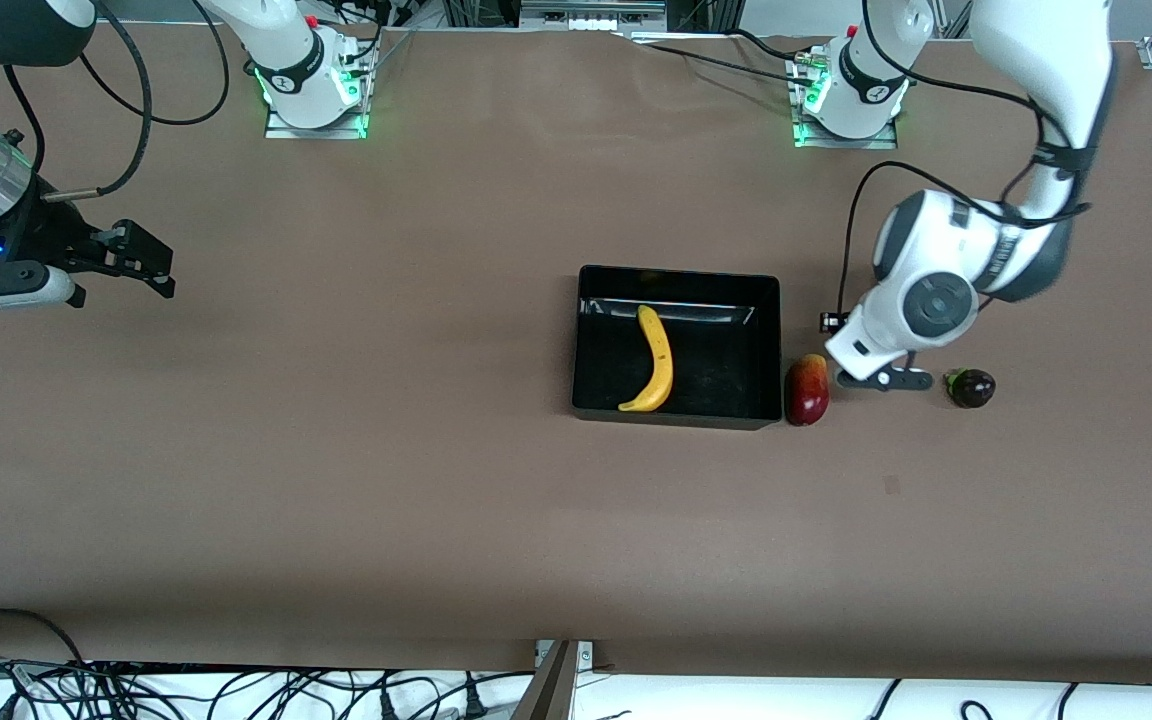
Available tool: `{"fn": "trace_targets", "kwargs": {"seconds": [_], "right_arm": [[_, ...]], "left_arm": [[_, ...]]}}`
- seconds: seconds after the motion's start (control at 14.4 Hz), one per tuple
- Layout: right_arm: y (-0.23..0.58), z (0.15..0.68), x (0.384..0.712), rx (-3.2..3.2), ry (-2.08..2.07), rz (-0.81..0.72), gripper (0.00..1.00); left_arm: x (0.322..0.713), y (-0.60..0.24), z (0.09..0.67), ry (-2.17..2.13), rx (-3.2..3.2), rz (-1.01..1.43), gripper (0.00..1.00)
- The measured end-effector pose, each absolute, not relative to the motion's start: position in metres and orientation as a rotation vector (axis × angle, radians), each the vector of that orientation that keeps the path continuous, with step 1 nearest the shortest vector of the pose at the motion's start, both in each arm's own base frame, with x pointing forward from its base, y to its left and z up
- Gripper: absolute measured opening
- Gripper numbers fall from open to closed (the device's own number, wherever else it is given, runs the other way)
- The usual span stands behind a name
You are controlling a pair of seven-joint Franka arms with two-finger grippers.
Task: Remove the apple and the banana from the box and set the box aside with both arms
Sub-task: 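Lift the apple out and set it beside the mango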
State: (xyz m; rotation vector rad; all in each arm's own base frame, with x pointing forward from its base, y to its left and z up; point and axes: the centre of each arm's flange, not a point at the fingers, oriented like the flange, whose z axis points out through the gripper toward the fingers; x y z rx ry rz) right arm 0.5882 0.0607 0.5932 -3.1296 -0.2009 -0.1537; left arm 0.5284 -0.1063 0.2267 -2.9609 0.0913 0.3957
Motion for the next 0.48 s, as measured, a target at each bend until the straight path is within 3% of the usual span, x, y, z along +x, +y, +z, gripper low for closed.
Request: {"fn": "trace_targets", "kwargs": {"seconds": [0.14, 0.35, 0.48], "right_arm": [[0.061, 0.593, 0.588, -3.13, -0.201, -0.154, 1.0], [0.061, 0.593, 0.588, -3.128, -0.202, -0.154, 1.0], [0.062, 0.593, 0.588, -3.128, -0.203, -0.154, 1.0]], "left_arm": [[0.504, -0.094, 0.196, 0.107, -2.975, 0.36, 0.68], [0.498, -0.085, 0.19, 0.113, -2.985, 0.343, 0.68], [0.499, -0.085, 0.191, 0.113, -2.987, 0.338, 0.83]]}}
